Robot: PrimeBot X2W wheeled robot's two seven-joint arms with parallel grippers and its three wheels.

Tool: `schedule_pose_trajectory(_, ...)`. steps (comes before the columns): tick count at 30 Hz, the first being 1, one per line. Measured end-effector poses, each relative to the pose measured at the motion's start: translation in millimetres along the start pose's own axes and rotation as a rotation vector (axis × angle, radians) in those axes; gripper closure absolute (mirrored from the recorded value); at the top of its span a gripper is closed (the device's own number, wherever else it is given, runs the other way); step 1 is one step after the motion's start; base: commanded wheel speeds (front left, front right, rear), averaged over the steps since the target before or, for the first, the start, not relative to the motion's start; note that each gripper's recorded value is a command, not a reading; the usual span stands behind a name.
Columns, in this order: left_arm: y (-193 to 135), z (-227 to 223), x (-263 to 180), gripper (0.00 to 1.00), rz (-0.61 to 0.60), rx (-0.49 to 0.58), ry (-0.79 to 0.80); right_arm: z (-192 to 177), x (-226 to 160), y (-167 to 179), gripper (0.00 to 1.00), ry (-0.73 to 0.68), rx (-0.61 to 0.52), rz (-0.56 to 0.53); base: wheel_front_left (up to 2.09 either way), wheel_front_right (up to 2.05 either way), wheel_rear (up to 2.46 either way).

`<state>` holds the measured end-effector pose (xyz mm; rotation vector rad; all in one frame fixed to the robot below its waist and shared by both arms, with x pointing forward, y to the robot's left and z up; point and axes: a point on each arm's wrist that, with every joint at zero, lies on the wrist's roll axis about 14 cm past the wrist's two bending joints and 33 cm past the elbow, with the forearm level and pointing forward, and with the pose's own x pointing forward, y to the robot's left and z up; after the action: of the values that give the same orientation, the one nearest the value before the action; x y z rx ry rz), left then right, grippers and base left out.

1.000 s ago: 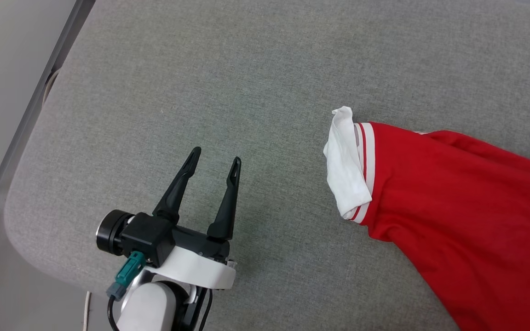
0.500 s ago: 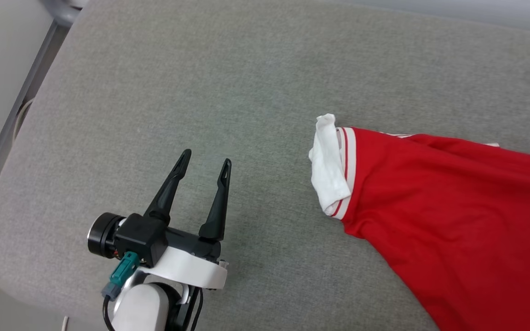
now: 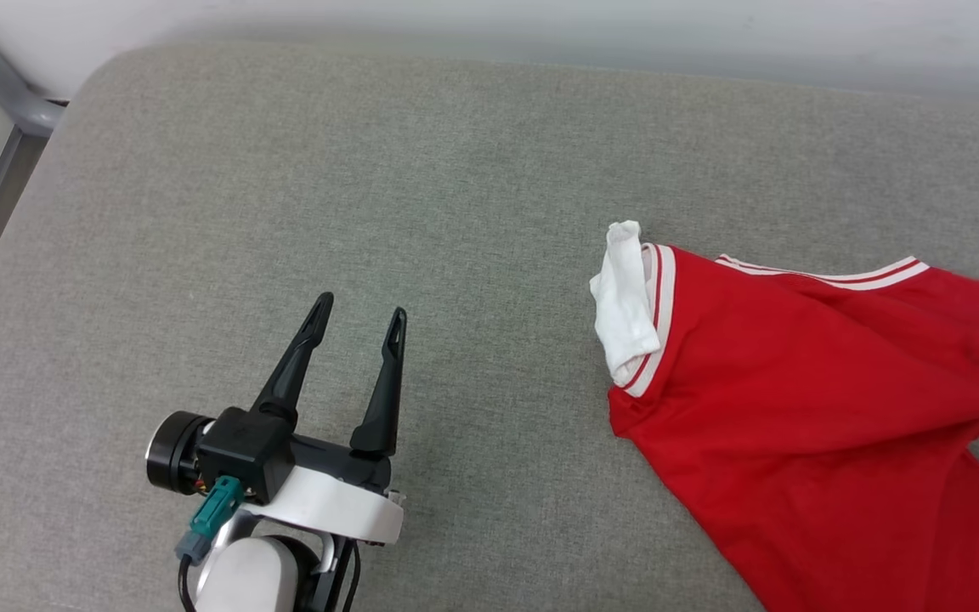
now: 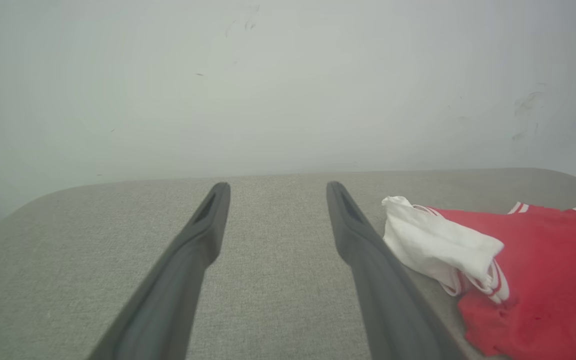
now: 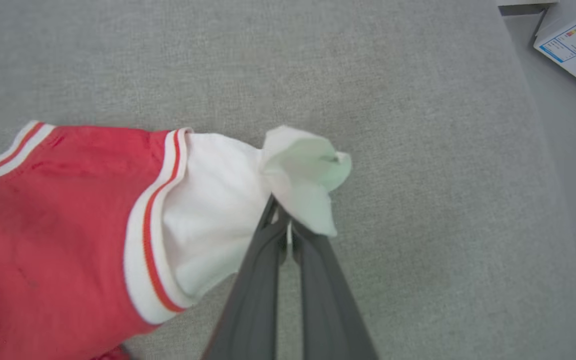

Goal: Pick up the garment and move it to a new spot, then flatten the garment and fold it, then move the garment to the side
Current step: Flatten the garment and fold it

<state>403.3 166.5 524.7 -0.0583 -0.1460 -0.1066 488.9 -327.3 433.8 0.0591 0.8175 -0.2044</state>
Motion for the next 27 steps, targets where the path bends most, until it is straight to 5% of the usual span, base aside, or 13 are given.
schedule_pose_trajectory(6, -2.5, 1.8, -0.8, 0.00, -0.006, -0.005, -0.004, -10.6, -2.7, 0.8, 0.00, -0.074, 0.017, -0.010, 0.00, 0.00, 0.00)
schedule_pose_trajectory(18, -23.6, 18.1, -2.0, 0.00, -0.065, -0.035, -0.052, 49.3, -79.2, 68.3, 0.00, -0.593, -0.018, 0.255, 0.00, 0.00, 0.00)
schedule_pose_trajectory(27, -42.9, 17.0, -7.9, 0.00, -0.110, -0.100, -0.046, 18.5, -138.0, 102.4, 0.00, -0.805, -0.055, 0.413, 0.00, 0.00, 0.00)
